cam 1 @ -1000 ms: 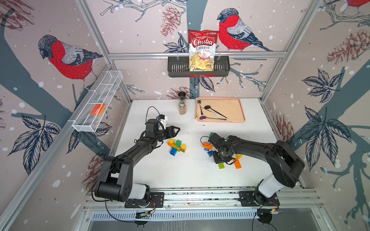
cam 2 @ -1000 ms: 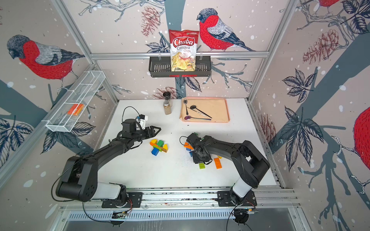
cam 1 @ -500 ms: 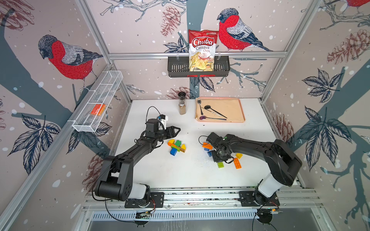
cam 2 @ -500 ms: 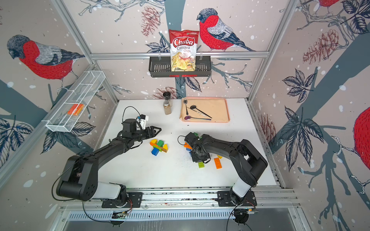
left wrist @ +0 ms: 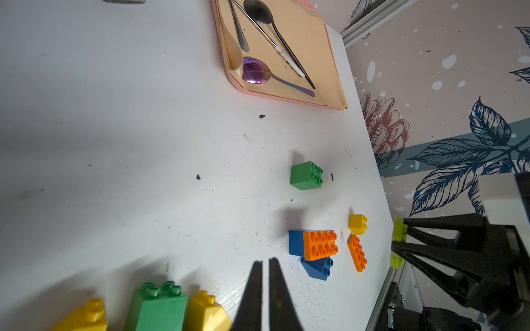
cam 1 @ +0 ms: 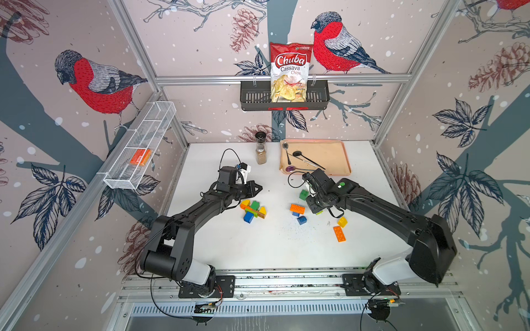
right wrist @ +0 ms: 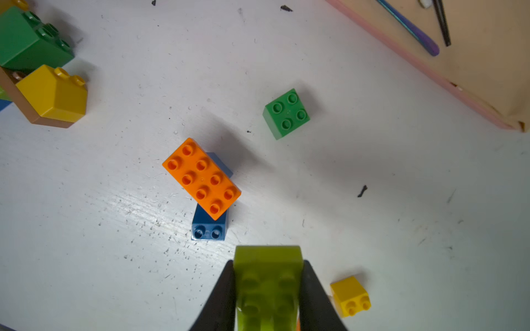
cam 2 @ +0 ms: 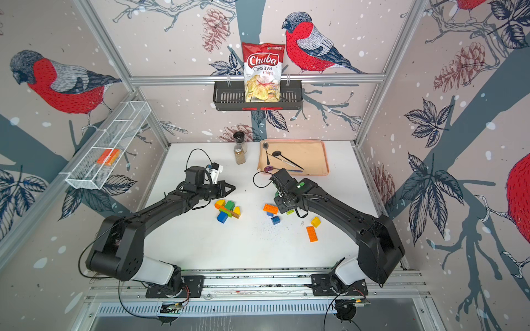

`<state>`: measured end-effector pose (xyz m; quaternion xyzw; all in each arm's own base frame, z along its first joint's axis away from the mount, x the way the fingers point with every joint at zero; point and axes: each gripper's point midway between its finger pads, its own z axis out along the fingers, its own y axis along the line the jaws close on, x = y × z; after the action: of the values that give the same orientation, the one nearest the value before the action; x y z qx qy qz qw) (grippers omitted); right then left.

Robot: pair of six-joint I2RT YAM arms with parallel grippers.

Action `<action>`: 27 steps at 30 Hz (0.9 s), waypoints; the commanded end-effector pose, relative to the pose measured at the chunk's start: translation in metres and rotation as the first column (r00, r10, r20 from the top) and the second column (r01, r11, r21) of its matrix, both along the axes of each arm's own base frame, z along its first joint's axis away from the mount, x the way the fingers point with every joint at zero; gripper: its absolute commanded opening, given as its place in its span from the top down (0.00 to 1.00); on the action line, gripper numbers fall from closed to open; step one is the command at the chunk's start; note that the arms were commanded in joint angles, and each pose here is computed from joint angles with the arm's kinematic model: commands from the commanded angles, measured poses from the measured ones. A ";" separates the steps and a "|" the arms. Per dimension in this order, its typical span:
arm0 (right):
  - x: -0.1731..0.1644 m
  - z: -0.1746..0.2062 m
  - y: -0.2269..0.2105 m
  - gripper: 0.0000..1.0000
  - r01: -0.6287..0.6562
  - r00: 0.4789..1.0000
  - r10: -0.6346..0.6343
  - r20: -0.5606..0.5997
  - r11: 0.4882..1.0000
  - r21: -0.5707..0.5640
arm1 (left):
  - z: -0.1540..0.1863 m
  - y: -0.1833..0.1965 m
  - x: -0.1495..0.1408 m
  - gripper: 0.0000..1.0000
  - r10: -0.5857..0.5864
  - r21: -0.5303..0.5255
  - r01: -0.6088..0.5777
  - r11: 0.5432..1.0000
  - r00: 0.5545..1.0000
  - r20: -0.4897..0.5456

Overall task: Assemble a fork with lego
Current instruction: Pick up the lego brick from the center of the board, then assemble the lego brick with the lego brick.

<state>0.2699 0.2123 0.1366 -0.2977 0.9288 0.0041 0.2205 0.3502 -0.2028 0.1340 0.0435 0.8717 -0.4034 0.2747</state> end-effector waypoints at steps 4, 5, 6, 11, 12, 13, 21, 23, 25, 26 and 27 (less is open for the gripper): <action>0.009 0.014 0.008 1.00 -0.158 0.986 0.157 0.057 0.987 0.014 | -0.008 -0.004 0.000 1.00 0.011 0.036 -0.008 0.999 0.998 -0.061; 0.007 0.012 0.012 1.00 -0.186 0.982 0.185 0.048 0.982 0.022 | -0.008 -0.004 0.000 1.00 0.013 0.038 -0.011 0.999 0.998 -0.063; 0.004 0.010 0.017 1.00 -0.223 0.974 0.221 0.039 0.974 0.030 | -0.009 -0.005 -0.001 1.00 0.013 0.037 -0.010 0.999 0.997 -0.070; -0.005 0.004 0.032 1.00 -0.385 0.923 0.384 0.028 0.922 0.047 | -0.013 -0.019 -0.008 1.00 -0.023 0.015 0.025 1.000 0.993 -0.120; -0.006 0.005 0.034 1.00 -0.416 0.909 0.415 0.044 0.908 0.046 | -0.015 -0.022 -0.010 1.00 -0.031 0.020 0.034 0.999 0.991 -0.133; -0.006 0.008 0.038 1.00 -0.448 0.893 0.445 0.062 0.893 0.050 | -0.017 -0.026 -0.013 1.00 -0.045 0.026 0.050 0.998 0.988 -0.146; -0.009 0.008 0.046 1.00 -0.562 0.825 0.558 0.091 0.826 0.026 | -0.017 -0.047 -0.023 0.94 -0.080 0.020 0.084 0.996 0.983 -0.165; -0.012 0.003 0.048 1.00 -0.582 0.812 0.580 0.064 0.812 0.029 | -0.016 -0.054 -0.025 0.90 -0.102 -0.008 0.102 0.995 0.981 -0.167; -0.017 -0.003 0.050 1.00 -0.609 0.793 0.608 0.042 0.792 0.036 | -0.017 -0.063 -0.029 0.87 -0.131 -0.032 0.128 0.991 0.976 -0.173; -0.018 -0.004 0.050 1.00 -0.618 0.786 0.617 0.036 0.785 0.039 | -0.017 -0.067 -0.031 0.85 -0.146 -0.042 0.141 0.989 0.973 -0.177; -0.019 -0.006 0.051 1.00 -0.629 0.778 0.628 0.032 0.777 0.040 | -0.017 -0.073 -0.034 0.84 -0.162 -0.051 0.155 0.987 0.970 -0.180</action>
<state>0.2575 0.2586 0.1318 -0.5585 0.7928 0.0824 0.2294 0.3188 -0.2620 0.1093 0.0597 0.8921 -0.4163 0.1652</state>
